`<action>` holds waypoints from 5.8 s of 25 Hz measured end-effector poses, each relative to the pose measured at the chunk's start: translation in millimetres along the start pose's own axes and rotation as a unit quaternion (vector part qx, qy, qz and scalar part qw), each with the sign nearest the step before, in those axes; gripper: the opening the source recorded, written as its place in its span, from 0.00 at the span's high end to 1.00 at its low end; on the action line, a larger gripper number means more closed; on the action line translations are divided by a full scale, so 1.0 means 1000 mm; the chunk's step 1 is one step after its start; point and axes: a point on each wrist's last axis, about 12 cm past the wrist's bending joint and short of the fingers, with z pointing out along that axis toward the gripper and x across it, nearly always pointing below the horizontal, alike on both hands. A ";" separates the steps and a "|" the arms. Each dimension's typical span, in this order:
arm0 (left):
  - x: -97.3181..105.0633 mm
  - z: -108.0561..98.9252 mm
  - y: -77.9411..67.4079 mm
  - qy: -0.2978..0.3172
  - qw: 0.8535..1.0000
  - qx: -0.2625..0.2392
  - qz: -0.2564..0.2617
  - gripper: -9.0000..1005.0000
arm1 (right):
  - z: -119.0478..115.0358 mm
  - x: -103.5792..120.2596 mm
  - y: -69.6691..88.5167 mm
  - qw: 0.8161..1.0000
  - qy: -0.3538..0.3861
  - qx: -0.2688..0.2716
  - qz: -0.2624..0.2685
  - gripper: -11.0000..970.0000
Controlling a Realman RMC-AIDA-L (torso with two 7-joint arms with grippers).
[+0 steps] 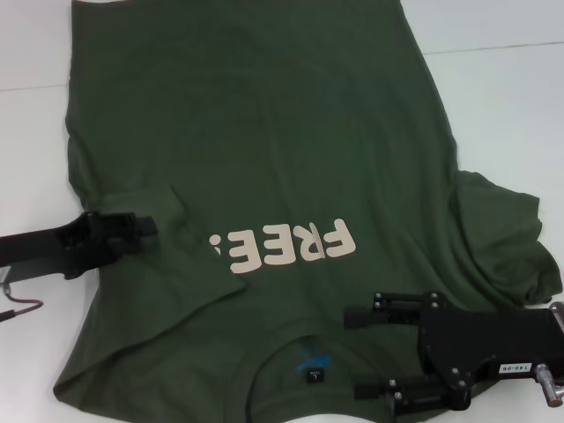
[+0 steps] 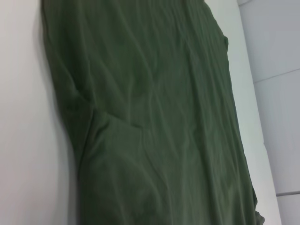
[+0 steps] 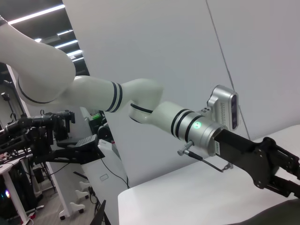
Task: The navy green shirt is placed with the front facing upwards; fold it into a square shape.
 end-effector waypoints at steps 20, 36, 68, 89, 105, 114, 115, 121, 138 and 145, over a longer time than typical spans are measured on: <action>0.001 -0.049 0.008 -0.037 0.996 0.015 0.081 0.34 | -0.018 -0.018 -0.012 0.991 -0.097 0.082 0.031 0.16; 0.100 -0.075 0.014 -0.227 0.803 0.147 0.531 0.34 | -0.033 -0.042 -0.033 0.968 -0.129 0.122 0.176 0.16; 0.101 -0.086 0.009 -0.234 0.805 0.169 0.518 0.34 | -0.166 -0.099 -0.034 0.770 0.159 0.343 0.514 0.16; 0.102 -0.087 0.009 -0.237 0.805 0.170 0.517 0.34 | -0.166 -0.076 -0.041 0.740 0.171 0.378 0.529 0.16; 0.102 -0.089 0.010 -0.241 0.805 0.166 0.515 0.34 | -0.151 -0.055 -0.055 0.735 0.165 0.376 0.540 0.16; 0.102 -0.089 0.010 -0.242 0.805 0.166 0.516 0.34 | -0.150 -0.051 -0.056 0.734 0.155 0.380 0.541 0.17; 0.102 -0.089 0.010 -0.242 0.805 0.166 0.516 0.34 | -0.149 -0.051 -0.056 0.735 0.155 0.379 0.541 0.18; 0.102 -0.089 0.010 -0.242 0.805 0.166 0.516 0.34 | -0.144 -0.054 -0.060 0.739 0.156 0.374 0.539 0.23; 0.100 -0.088 0.009 -0.241 0.803 0.168 0.519 0.34 | -0.139 -0.047 -0.066 0.735 0.149 0.378 0.542 0.23; 0.099 -0.087 0.008 -0.241 0.802 0.169 0.519 0.34 | -0.139 -0.053 -0.069 0.742 0.138 0.379 0.535 0.28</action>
